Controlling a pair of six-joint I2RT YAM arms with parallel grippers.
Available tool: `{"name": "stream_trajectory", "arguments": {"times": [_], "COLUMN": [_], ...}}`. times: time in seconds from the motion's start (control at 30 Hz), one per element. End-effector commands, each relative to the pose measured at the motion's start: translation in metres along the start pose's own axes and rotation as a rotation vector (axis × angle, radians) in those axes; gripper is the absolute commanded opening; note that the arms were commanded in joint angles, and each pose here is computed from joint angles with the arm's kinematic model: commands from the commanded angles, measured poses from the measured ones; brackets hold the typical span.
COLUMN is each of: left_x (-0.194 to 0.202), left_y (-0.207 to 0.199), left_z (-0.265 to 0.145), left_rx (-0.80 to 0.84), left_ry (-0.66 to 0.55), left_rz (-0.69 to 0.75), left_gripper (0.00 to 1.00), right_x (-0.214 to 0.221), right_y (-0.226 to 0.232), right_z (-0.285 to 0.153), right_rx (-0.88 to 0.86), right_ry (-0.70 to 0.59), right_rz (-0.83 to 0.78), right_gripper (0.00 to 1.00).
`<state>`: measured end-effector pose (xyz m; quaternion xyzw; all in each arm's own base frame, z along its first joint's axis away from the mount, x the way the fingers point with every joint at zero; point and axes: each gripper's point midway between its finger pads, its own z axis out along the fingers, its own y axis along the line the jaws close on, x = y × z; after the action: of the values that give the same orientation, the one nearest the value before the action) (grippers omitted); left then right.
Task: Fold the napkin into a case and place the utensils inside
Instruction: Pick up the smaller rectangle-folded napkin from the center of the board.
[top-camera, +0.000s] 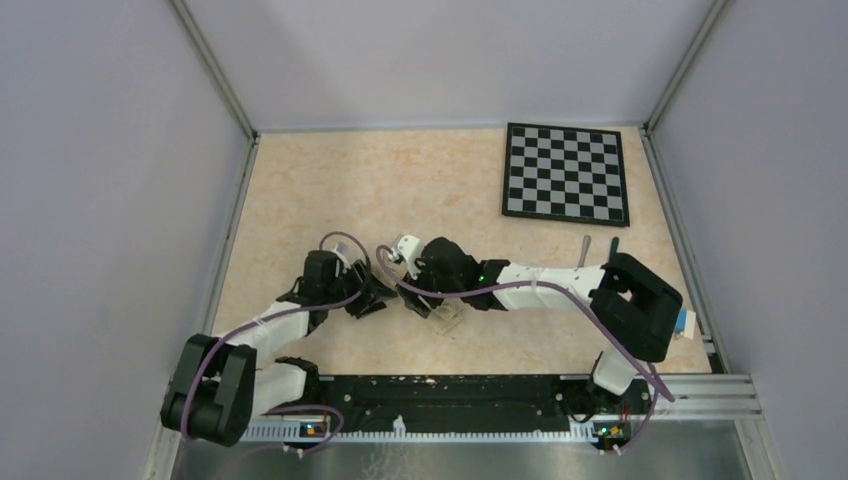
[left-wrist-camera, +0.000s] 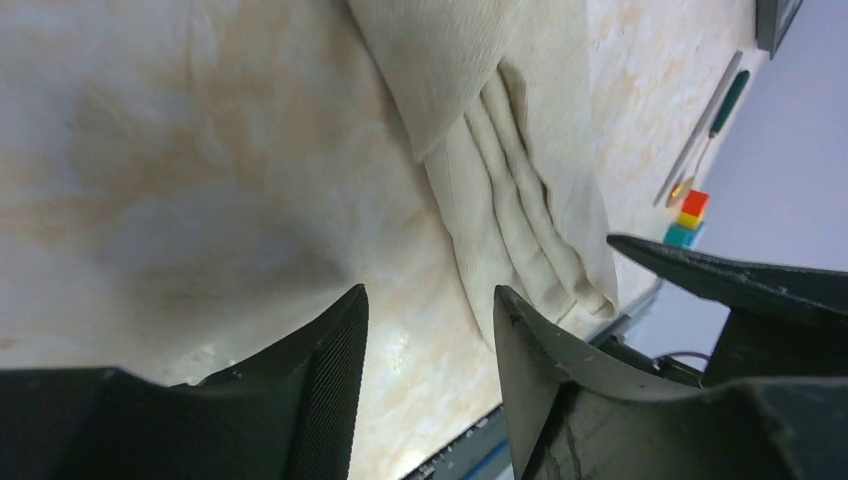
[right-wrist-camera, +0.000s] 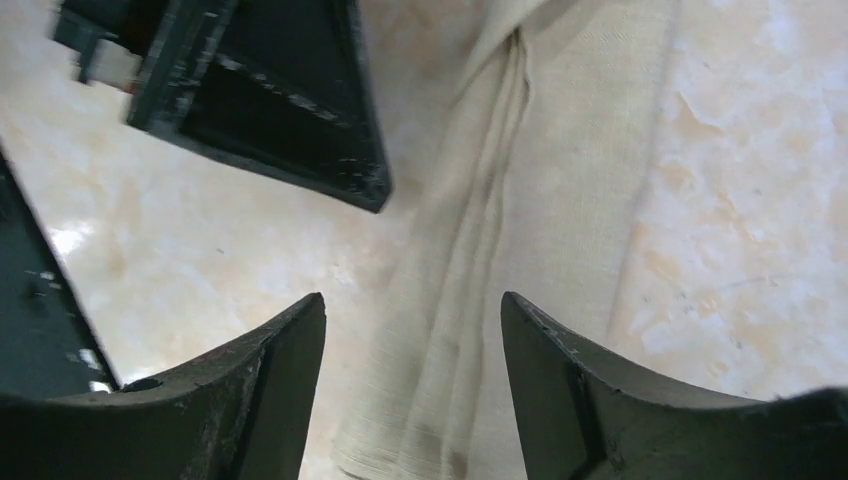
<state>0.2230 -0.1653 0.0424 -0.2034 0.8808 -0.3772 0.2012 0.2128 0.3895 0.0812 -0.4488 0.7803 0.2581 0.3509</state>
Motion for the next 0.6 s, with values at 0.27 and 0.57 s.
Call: {"name": "stream_trajectory", "arguments": {"times": [0.27, 0.57], "left_x": [0.020, 0.018], "left_y": [-0.010, 0.002], "left_z": [0.024, 0.032], "left_rx": [0.056, 0.001], "left_ry": [0.067, 0.035], "left_rz": [-0.162, -0.170], "left_gripper": [0.41, 0.36], "right_x": [0.004, 0.020], "right_y": [-0.016, -0.022], "right_z": [0.007, 0.023], "right_rx": [0.210, 0.256], "right_ry": [0.012, 0.051], "right_rz": [-0.219, -0.227], "right_gripper": [0.51, 0.44]}}
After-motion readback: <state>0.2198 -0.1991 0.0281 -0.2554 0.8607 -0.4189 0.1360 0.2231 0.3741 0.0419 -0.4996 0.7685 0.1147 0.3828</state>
